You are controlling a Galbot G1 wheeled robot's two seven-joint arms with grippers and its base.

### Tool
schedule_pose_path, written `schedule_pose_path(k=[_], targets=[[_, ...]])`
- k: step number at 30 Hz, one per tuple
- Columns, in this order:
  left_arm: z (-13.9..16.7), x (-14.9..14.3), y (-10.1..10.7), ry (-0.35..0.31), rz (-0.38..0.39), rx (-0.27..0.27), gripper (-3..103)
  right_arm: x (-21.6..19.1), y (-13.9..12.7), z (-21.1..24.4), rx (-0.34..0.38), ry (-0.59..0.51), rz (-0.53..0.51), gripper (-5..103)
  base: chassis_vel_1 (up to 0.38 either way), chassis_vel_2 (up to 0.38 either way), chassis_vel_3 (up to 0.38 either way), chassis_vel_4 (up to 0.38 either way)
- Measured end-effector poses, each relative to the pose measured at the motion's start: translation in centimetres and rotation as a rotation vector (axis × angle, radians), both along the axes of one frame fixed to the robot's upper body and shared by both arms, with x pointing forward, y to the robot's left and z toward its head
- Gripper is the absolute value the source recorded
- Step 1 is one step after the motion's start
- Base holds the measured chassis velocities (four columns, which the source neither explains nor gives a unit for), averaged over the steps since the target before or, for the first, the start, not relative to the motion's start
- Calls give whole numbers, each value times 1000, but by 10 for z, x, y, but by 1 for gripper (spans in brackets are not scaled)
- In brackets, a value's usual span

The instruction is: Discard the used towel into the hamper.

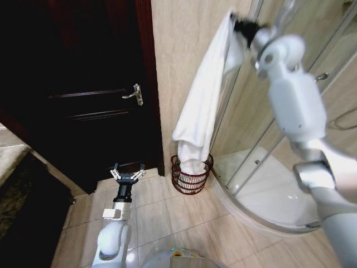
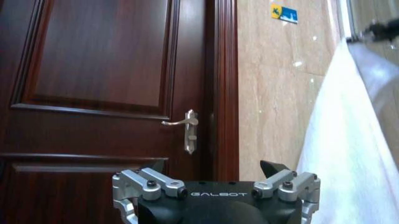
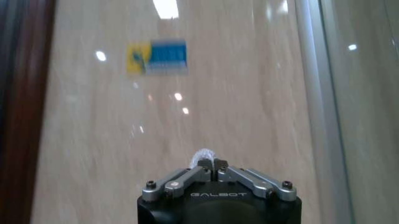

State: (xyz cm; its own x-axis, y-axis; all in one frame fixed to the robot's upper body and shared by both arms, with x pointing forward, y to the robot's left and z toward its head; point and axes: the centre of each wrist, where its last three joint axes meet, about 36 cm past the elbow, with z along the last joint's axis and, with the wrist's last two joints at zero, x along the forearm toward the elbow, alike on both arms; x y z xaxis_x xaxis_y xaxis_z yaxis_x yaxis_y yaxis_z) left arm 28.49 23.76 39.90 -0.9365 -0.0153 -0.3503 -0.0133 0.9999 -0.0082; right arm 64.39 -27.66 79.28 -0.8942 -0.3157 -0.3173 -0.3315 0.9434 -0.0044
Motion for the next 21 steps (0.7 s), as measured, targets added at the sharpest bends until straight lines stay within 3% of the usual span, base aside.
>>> schedule_pose_path(k=[9,14,21], targets=[[-5,0,0,5,0,-6,100,22,-16,-17,-85,-33,-97,0,0,0,0,0],[-7,-2,2,7,3,-2,100,22,6,-32,-87,-17,-57,0,0,0,0,0],[-7,-5,4,3,8,0,100,24,58,-102,-33,57,29,0,0,0,0,0]])
